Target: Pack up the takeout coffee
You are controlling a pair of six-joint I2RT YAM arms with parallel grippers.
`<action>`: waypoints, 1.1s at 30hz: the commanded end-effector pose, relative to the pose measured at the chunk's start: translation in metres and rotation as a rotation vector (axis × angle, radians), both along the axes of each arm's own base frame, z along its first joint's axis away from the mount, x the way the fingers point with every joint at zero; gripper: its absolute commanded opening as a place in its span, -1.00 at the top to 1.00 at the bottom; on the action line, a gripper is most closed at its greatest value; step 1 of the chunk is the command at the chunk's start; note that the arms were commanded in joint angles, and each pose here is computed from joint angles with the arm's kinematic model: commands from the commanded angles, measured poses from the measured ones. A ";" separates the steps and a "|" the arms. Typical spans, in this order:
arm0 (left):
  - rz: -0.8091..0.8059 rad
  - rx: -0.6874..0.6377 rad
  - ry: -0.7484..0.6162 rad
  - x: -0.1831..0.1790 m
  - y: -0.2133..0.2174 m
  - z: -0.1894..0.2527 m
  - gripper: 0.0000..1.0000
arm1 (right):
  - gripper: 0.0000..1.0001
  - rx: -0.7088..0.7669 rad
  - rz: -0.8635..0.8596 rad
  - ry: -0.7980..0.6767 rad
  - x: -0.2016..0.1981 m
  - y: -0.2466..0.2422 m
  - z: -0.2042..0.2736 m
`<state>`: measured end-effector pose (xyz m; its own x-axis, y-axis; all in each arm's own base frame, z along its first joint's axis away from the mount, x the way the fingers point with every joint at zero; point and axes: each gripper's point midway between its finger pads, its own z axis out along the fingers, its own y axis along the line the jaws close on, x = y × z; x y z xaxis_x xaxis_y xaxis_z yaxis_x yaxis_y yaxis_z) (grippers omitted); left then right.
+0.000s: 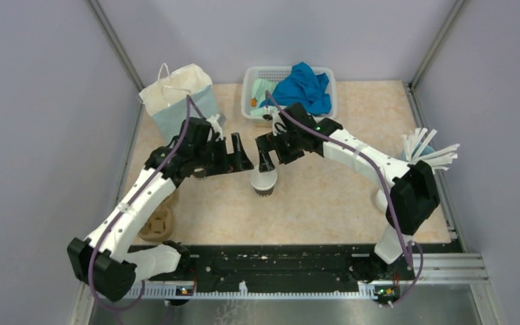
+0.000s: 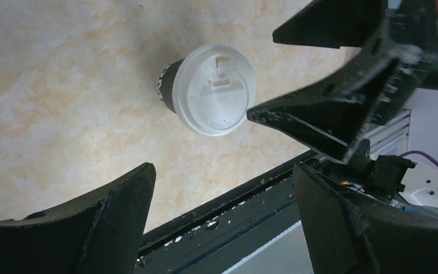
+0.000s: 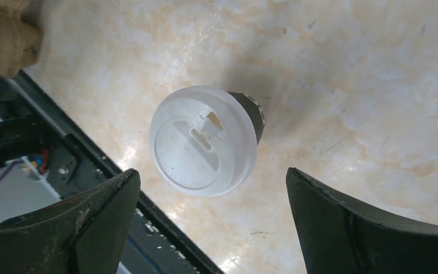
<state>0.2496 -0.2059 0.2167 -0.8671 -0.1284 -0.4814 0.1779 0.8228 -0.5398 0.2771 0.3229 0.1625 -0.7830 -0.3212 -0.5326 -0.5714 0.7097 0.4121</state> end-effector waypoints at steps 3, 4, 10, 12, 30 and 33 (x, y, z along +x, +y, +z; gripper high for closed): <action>0.145 -0.047 -0.193 -0.005 0.026 0.036 -0.94 | -0.97 -0.288 0.097 -0.184 0.006 0.002 -0.006; 0.165 -0.041 -0.205 -0.006 0.031 0.039 -0.94 | -0.97 -0.298 0.109 -0.196 0.005 0.007 -0.006; 0.258 -0.015 -0.257 -0.021 0.058 0.046 -0.96 | -0.97 -0.337 0.163 -0.218 -0.003 0.026 -0.013; 0.270 -0.012 -0.261 -0.023 0.061 0.045 -0.96 | -0.97 -0.358 0.171 -0.234 -0.004 0.029 -0.015; 0.249 -0.005 -0.263 -0.017 0.057 0.052 -0.96 | -0.75 -0.419 -0.060 -0.229 0.032 -0.008 -0.040; 0.233 -0.010 -0.258 -0.016 0.053 0.052 -0.96 | -0.75 -0.404 -0.150 -0.204 0.060 -0.035 -0.046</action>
